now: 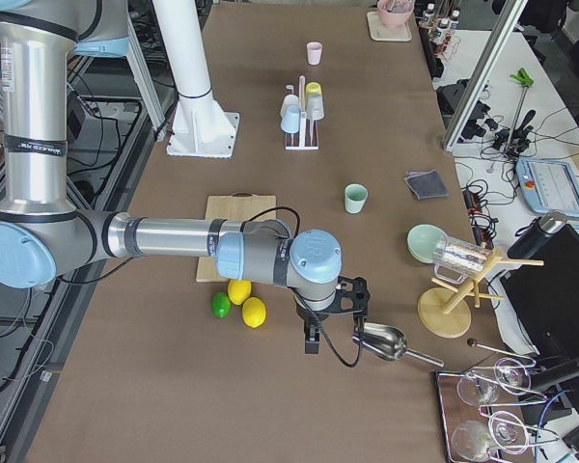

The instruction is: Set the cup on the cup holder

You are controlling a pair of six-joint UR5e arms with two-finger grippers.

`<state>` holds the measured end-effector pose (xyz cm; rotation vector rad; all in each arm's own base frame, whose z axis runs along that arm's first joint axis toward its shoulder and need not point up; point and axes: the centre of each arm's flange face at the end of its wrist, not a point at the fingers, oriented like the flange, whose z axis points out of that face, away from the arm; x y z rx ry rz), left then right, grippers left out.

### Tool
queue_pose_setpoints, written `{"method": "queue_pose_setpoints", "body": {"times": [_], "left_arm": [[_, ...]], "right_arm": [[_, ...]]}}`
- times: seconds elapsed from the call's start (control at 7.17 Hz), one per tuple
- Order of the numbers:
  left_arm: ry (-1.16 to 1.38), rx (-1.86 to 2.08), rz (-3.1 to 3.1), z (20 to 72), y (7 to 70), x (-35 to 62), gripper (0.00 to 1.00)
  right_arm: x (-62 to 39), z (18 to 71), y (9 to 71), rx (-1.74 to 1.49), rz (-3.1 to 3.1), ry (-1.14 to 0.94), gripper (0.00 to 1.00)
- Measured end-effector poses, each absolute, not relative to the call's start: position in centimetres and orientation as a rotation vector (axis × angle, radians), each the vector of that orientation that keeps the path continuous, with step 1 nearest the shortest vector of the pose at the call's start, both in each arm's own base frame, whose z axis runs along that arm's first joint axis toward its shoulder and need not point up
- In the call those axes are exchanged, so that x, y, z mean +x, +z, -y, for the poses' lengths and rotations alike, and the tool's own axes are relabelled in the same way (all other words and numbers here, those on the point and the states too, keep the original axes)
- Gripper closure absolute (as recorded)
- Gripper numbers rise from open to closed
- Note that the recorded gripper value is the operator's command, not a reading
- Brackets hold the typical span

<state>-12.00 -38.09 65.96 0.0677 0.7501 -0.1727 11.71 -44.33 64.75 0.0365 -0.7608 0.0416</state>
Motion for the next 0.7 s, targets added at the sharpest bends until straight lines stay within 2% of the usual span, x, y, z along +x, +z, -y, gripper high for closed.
{"method": "queue_pose_setpoints", "body": {"times": [0.7], "left_arm": [[-0.172,0.073,-0.752,38.07,65.61,-12.02,0.02]], "right_arm": [[11.40,44.47,64.85,0.032,0.760,0.035,0.00]]}}
